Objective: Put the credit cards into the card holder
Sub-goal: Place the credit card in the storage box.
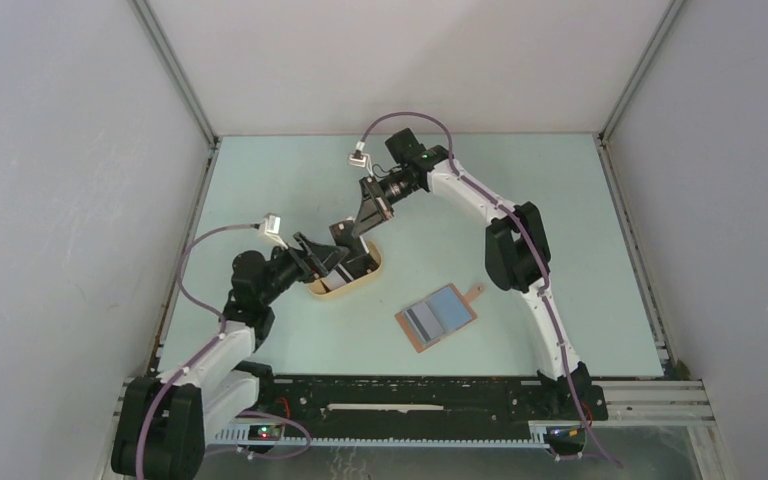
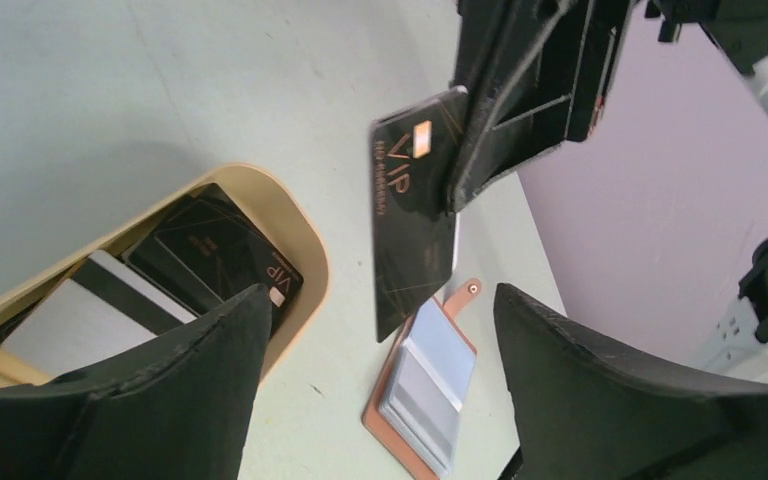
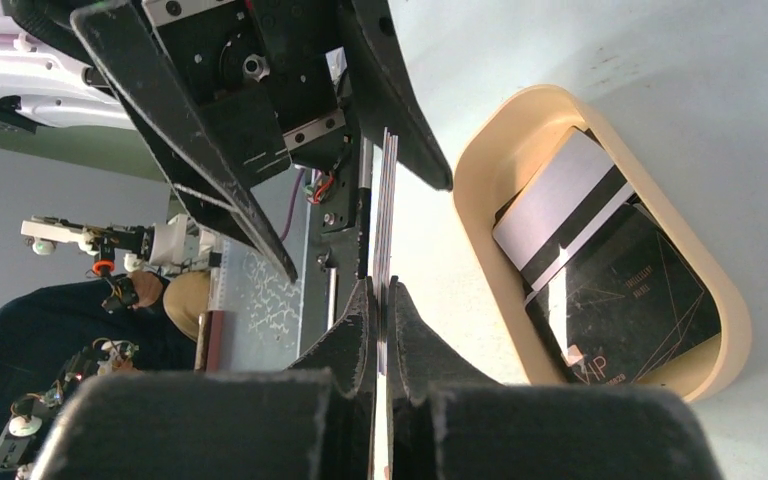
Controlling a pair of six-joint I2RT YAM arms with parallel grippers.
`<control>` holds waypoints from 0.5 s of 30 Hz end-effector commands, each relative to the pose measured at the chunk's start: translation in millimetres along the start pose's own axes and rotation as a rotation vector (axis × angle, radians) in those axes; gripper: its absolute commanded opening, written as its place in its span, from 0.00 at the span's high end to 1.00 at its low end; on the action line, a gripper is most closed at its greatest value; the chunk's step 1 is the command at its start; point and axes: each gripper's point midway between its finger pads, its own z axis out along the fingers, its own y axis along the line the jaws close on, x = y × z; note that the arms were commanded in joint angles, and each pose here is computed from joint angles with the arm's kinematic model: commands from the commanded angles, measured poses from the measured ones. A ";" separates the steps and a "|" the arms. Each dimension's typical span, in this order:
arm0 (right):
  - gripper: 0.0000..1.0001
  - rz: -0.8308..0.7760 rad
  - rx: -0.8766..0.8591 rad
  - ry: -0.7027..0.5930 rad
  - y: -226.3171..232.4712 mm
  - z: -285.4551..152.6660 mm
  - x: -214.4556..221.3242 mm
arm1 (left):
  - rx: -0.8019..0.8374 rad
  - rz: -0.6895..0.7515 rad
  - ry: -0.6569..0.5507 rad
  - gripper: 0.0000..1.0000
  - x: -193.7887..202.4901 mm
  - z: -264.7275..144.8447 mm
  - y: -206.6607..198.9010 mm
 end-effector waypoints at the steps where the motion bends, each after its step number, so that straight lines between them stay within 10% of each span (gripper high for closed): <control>1: 1.00 -0.020 -0.003 -0.006 14.6 3.0 -9.5 | 0.089 0.091 -0.026 0.17 -6.8 6.2 -19.1; 15: 1.00 0.010 0.015 0.005 5.4 10.8 -6.0 | 0.120 0.043 0.065 0.48 8.9 23.0 -12.6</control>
